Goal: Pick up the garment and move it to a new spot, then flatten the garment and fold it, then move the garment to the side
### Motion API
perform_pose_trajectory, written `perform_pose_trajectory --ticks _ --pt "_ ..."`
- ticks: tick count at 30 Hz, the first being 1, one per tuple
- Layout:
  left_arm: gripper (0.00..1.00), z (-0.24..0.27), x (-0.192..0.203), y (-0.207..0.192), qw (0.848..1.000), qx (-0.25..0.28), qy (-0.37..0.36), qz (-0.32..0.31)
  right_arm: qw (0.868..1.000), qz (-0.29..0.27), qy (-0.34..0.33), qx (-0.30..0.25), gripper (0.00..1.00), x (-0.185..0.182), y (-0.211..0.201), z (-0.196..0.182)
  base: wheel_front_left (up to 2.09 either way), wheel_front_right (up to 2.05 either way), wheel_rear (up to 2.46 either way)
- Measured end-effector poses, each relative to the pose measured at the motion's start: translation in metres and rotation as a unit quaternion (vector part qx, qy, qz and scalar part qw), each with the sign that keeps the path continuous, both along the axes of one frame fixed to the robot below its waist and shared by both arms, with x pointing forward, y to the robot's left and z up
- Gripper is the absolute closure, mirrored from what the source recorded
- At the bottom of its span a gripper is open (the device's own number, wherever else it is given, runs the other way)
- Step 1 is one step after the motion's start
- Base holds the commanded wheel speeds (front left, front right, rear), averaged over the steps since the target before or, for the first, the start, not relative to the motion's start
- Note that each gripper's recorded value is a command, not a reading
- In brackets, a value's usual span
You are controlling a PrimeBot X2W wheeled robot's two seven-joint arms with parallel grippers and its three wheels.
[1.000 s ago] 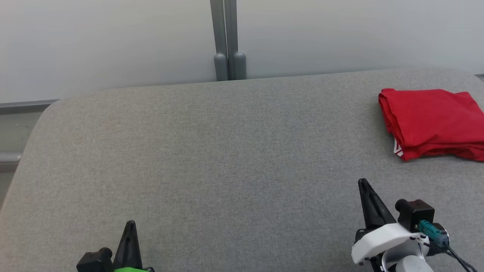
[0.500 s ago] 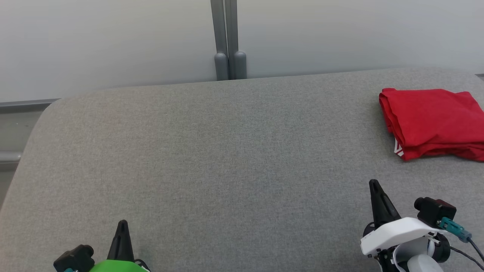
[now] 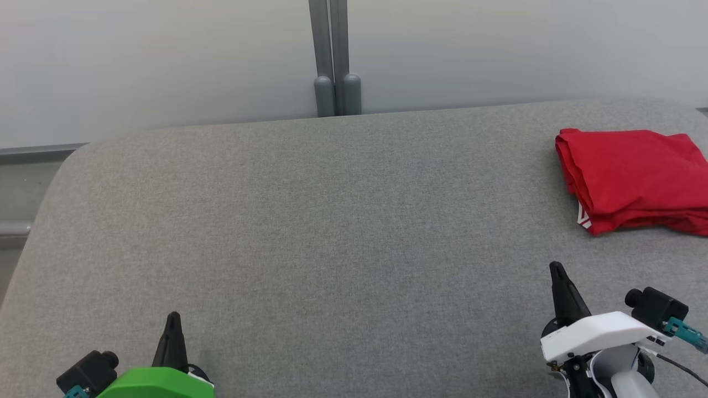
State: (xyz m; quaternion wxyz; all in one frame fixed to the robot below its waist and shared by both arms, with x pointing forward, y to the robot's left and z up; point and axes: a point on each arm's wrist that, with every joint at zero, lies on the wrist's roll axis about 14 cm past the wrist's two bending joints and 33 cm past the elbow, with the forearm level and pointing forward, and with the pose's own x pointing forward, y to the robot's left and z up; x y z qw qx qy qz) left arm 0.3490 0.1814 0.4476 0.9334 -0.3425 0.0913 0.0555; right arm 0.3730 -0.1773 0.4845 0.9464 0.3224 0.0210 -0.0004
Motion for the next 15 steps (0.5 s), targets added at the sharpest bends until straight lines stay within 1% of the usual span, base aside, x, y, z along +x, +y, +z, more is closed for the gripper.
perform_pose_trajectory --ticks 15 --pt "1.0 0.0068 0.0085 0.0033 0.995 -0.097 -0.007 0.014 0.995 -0.015 0.01 0.1 1.0 0.002 -0.0075 -0.0001 0.0 0.0 0.0"
